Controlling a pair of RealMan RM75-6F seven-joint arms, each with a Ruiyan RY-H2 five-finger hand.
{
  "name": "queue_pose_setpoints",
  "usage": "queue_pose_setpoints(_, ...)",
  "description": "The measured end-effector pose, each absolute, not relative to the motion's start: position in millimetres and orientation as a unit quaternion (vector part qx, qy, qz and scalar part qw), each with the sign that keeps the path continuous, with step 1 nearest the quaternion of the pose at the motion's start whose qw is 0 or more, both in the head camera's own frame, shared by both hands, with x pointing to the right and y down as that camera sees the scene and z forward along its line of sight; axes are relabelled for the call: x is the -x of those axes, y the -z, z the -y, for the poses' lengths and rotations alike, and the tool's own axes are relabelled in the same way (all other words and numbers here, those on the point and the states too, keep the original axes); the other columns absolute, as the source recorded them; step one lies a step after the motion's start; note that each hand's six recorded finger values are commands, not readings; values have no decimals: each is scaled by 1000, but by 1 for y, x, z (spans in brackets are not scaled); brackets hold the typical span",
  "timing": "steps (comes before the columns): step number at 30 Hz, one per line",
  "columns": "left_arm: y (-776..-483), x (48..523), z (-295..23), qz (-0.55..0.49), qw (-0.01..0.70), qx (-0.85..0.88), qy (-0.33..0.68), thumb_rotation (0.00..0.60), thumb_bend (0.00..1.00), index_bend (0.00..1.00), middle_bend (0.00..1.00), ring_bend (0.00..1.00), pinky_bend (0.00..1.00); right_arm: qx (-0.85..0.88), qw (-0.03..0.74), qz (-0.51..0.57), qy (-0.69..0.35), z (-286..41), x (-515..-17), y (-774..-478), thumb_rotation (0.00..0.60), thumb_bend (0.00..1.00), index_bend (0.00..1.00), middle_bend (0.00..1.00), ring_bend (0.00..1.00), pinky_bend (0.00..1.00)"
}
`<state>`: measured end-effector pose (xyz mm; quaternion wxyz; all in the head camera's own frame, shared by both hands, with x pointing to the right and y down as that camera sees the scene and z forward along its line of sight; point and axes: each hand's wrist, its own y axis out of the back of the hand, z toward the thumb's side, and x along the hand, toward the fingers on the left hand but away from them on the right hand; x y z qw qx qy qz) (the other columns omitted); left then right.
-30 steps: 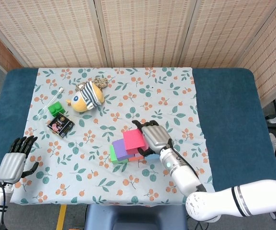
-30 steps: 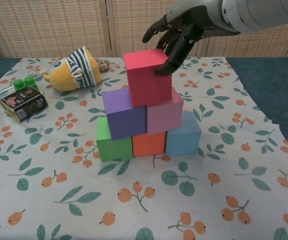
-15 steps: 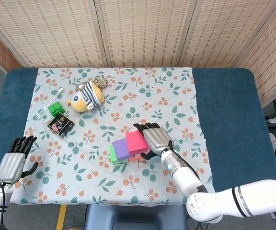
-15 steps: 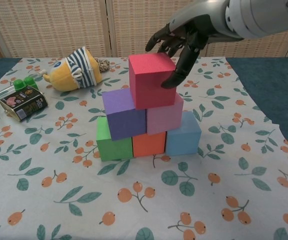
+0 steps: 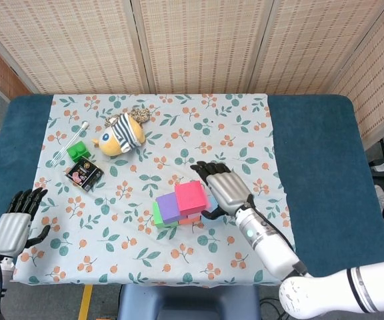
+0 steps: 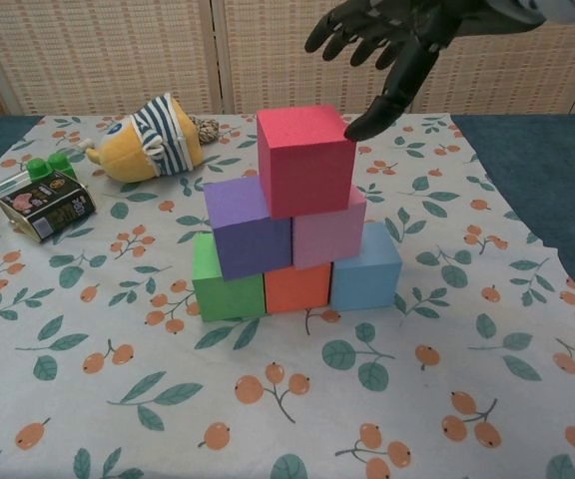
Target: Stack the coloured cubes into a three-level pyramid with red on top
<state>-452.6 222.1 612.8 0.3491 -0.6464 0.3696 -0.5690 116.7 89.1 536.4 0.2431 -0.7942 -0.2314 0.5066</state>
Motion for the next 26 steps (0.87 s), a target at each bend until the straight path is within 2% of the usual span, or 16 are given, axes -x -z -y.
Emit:
queue_pose_setpoints(8,-588,458,-221,-400,363,637,550,600,365,0,18,0,50,751,377,268,-471,-99,-174,-524,600,140,0,0,0,0)
queue_pose_setpoints(11,-579,456,-223,-409,371,639,537,600,365,0,19,0,50,726,421,294,-457,-117,-213,-523,600,140,0,0,0,0)
queue_pose_setpoints(15,-573,453,-228,-410,374,642,529,600,367,0,18,0,50,683,457,328,-465,-163,-287,-531,600,140,0,0,0,0)
queue_pose_setpoints(19,-573,449,-231,-401,378,642,533,600,366,0,19,0,50,664,471,335,-475,-203,-338,-541,600,142,0,0,0,0)
queue_pose_setpoints(26,-580,441,-233,-386,379,647,537,600,366,0,18,0,50,650,418,377,-511,-228,-390,-551,600,142,0,0,0,0)
